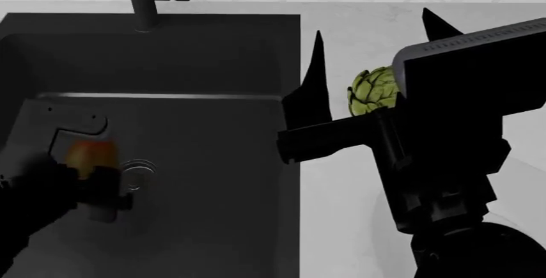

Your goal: Pick the mango from the sink and place it on the plate located on the counter

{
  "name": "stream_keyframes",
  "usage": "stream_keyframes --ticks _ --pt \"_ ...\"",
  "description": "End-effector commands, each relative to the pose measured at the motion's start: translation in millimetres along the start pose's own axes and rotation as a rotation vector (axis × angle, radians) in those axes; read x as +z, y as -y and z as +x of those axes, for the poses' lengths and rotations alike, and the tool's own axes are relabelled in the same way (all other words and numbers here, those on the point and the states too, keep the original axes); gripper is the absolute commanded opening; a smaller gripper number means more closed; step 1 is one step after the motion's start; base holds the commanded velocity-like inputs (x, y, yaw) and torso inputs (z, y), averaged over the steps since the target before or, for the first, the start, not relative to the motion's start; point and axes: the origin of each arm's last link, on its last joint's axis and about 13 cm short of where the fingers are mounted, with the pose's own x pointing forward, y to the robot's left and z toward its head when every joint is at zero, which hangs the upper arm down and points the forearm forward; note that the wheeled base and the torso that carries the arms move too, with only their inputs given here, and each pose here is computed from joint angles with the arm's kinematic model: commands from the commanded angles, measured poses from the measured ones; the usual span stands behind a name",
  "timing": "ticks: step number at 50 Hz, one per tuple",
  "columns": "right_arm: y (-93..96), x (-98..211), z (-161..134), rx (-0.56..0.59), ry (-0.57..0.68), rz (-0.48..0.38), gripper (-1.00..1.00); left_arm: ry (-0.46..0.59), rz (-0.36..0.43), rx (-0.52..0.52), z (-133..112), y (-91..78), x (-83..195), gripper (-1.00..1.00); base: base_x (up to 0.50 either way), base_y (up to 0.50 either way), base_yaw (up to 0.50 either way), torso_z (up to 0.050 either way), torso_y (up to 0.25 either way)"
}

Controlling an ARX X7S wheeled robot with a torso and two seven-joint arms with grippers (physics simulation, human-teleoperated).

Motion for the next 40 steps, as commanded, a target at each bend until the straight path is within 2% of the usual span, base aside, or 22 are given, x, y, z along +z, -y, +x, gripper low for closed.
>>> stream_keyframes --ticks 1,12,14,17,24,40 --pt "1.3 -1 1 -0.002 -0.005 0.007 1.0 0.176 0.017 -0.055 -50 6.7 -3 -1.0 0.0 0.0 0.0 0.0 0.0" --pt "1.4 0 0 -0.003 -0.001 0.001 1.0 0.246 0.074 -0.103 -75 12.4 4 -1.0 0.0 0.0 0.0 0.0 0.0" --pt "1.7 0 0 -0.004 0.0 0.0 1.0 0.262 0.073 -0.036 -83 7.8 8 -1.0 0.0 0.0 0.0 0.0 0.0" --pt "2.2 0 0 -0.006 0.001 0.0 1.0 0.271 0.094 -0.118 -98 14.7 12 -1.0 0.0 0.0 0.0 0.0 0.0" --pt "2.5 1 -1 -0.004 0.003 -0.002 1.0 0.289 0.095 -0.202 -120 17.8 18 -1.0 0.0 0.0 0.0 0.0 0.0" --pt "8.3 4 -4 -0.003 0.019 0.003 1.0 0.33 0.171 -0.336 -158 23.4 25 -1.0 0.0 0.0 0.0 0.0 0.0"
